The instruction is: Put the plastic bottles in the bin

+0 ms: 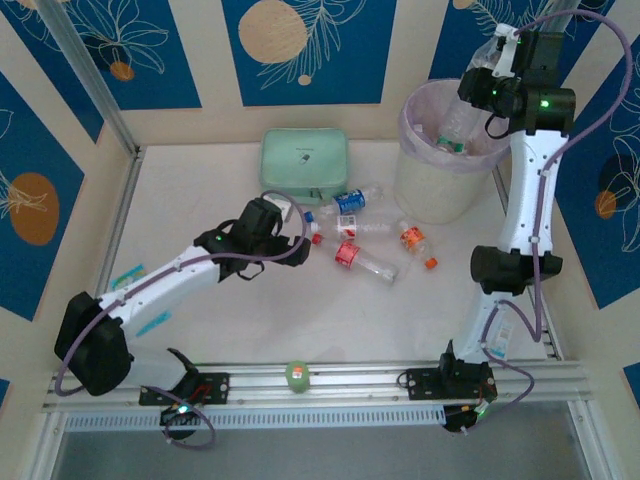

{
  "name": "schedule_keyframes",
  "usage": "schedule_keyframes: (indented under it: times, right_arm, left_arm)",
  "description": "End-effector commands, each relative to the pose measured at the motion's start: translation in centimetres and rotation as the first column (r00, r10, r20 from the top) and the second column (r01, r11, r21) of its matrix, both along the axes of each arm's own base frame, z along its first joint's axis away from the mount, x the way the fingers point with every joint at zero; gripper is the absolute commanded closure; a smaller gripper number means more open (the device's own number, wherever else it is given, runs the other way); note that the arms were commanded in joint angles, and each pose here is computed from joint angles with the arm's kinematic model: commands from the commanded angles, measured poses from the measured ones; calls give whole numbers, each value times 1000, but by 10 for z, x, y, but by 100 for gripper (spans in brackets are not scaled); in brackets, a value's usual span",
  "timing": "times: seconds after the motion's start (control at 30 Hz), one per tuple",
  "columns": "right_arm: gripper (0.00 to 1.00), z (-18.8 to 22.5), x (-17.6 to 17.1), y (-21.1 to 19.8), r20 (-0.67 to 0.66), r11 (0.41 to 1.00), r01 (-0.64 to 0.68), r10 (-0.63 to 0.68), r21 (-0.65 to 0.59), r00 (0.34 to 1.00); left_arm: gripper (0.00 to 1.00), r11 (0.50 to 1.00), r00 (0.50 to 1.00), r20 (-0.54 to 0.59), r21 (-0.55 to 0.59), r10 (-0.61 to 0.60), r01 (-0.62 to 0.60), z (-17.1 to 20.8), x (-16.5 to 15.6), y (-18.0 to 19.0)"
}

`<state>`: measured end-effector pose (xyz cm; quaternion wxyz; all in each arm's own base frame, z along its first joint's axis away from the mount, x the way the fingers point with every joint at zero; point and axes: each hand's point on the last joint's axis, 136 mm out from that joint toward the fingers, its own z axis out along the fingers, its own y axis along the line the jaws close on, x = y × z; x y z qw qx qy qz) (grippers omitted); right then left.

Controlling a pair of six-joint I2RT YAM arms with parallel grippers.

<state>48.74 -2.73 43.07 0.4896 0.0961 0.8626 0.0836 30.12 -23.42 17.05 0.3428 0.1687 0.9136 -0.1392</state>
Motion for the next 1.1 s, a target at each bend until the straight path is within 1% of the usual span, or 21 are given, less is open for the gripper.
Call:
schedule_keyframes:
  times: [0.0,0.13,0.23,0.4,0.43,0.5,0.57,0.73,0.8,0.9,0.93,1.0,1.07]
  right_arm:
    - [79,-22,14,-3,-47,999,-24,23,-23,999]
    - [79,-67,24,4,-169,998,-59,53,-32,984]
    - [79,-99,27,15,-258,994,-106,94,-36,962]
    - [77,-158,28,26,-421,989,-143,119,-25,899]
    - [75,-167,28,27,-442,990,-142,120,-18,889]
    - [64,-187,30,30,-482,989,-146,125,-5,867]
    - [57,-203,32,32,-508,990,-143,127,7,852]
    - [51,-242,36,34,-574,992,-122,108,13,812]
    - [43,-256,37,34,-597,995,-97,89,18,798]
    - [25,-273,40,39,-603,997,-78,80,29,794]
    - [21,-277,41,41,-603,997,-76,78,30,794]
    - [16,-282,42,45,-604,997,-73,78,33,793]
    - [13,-281,44,45,-598,997,-69,71,27,798]
  left_arm:
    - [0,1000,1000,-12,0,23,-23,0,-6,8]
    - [0,1000,1000,-6,1,30,-30,2,-9,13]
    - [0,999,999,-3,-2,34,-34,2,-10,14]
    - [0,999,999,-8,-11,36,-36,2,-12,15]
    - [0,999,999,-9,-11,37,-37,2,-12,15]
    - [0,999,999,-8,-12,38,-38,2,-13,16]
    - [0,999,999,-7,-10,40,-40,2,-14,17]
    - [0,999,999,-4,-1,48,-48,0,-17,22]
    - [0,999,999,-7,-10,46,-46,1,-18,21]
    - [0,998,999,6,-37,45,-45,5,-19,20]
    - [0,998,999,9,-37,45,-45,6,-19,20]
    - [0,999,999,9,-28,45,-45,7,-19,22]
    - [0,999,999,8,-19,44,-44,7,-19,23]
